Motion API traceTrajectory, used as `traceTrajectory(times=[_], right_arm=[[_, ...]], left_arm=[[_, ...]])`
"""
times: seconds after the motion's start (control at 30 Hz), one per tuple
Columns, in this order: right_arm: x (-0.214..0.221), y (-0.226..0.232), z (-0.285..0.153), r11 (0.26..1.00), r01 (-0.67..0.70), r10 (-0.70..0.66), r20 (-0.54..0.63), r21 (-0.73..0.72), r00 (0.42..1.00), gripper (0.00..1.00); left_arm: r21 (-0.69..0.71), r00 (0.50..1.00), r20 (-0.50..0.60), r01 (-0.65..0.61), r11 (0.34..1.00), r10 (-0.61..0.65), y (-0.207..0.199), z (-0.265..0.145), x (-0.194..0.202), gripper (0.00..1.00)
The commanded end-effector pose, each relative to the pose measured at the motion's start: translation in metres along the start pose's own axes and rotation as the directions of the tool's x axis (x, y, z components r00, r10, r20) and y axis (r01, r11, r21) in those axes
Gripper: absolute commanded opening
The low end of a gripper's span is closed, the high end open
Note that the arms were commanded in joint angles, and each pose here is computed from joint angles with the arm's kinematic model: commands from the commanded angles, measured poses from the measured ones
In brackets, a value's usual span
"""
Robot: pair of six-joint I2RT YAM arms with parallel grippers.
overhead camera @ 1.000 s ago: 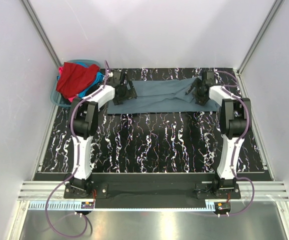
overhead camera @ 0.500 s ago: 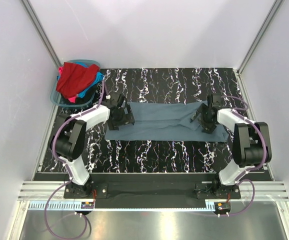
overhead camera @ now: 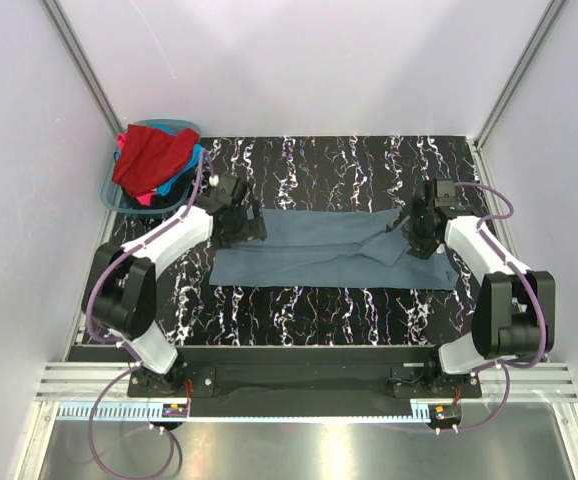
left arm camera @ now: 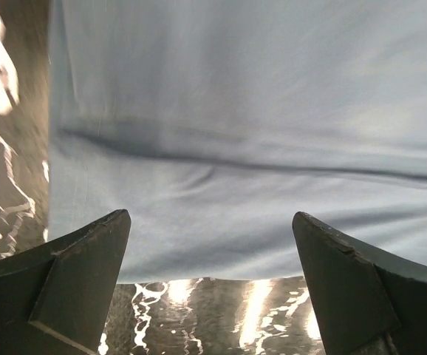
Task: Fold and stack the t-shirts
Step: Fold the tshirt
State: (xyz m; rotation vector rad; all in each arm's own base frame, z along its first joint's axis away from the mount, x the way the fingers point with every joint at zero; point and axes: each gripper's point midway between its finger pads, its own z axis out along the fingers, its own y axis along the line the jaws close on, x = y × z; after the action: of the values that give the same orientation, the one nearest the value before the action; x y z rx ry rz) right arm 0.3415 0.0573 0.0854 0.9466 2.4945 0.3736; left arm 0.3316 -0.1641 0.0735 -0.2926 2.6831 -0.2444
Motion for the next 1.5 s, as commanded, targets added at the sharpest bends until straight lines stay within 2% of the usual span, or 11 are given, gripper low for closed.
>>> traceTrajectory(times=[0.0,0.13,0.2,0.4,0.5,0.57,0.73,0.9,1.23,1.47], right_arm=[[-0.005,0.007,-0.012,0.999,-0.05,0.051,0.027,-0.019,0.998,0.83],[0.006,-0.006,-0.003,0.998,-0.054,0.054,-0.011,0.027,0.998,0.81],[0.009,-0.016,-0.003,0.995,-0.061,0.063,-0.017,0.08,0.998,0.82],[-0.009,-0.012,-0.015,0.986,-0.107,0.103,0.041,0.126,0.994,0.87],[-0.005,-0.003,-0.013,0.991,-0.095,0.091,0.045,0.099,0.995,0.85],[0.008,-0.01,-0.004,0.989,-0.094,0.094,0.007,0.114,0.996,0.83],[0.043,-0.028,0.014,0.986,-0.096,0.108,-0.079,0.136,0.991,0.64],[0.043,-0.035,0.028,0.985,-0.086,0.096,-0.063,0.149,0.993,0.54],[0.019,-0.015,0.028,0.993,-0.08,0.079,0.014,0.091,0.997,0.49],[0.024,-0.02,0.036,0.992,-0.08,0.08,0.002,0.102,0.997,0.43]], left_arm=[[0.045,0.988,0.15,-0.055,0.997,0.047,-0.016,-0.04,-0.045,0.99],[0.075,0.979,0.181,-0.108,0.991,0.093,-0.026,-0.051,-0.058,0.99],[0.085,0.967,0.187,-0.19,0.978,0.172,-0.031,-0.052,-0.062,0.99],[0.099,0.927,0.207,-0.338,0.936,0.313,-0.043,-0.049,-0.077,0.99],[0.118,0.924,0.222,-0.343,0.932,0.312,-0.049,-0.052,-0.083,0.99],[0.145,0.933,0.2,-0.331,0.933,0.3,-0.054,-0.048,-0.077,0.99],[0.186,0.955,0.138,-0.284,0.941,0.261,-0.055,-0.039,-0.059,0.99],[0.196,0.961,0.129,-0.268,0.943,0.246,-0.053,-0.041,-0.054,0.99],[0.21,0.973,0.092,-0.226,0.951,0.211,-0.045,-0.037,-0.03,0.99],[0.205,0.975,0.086,-0.217,0.955,0.203,-0.04,-0.035,-0.022,0.99]])
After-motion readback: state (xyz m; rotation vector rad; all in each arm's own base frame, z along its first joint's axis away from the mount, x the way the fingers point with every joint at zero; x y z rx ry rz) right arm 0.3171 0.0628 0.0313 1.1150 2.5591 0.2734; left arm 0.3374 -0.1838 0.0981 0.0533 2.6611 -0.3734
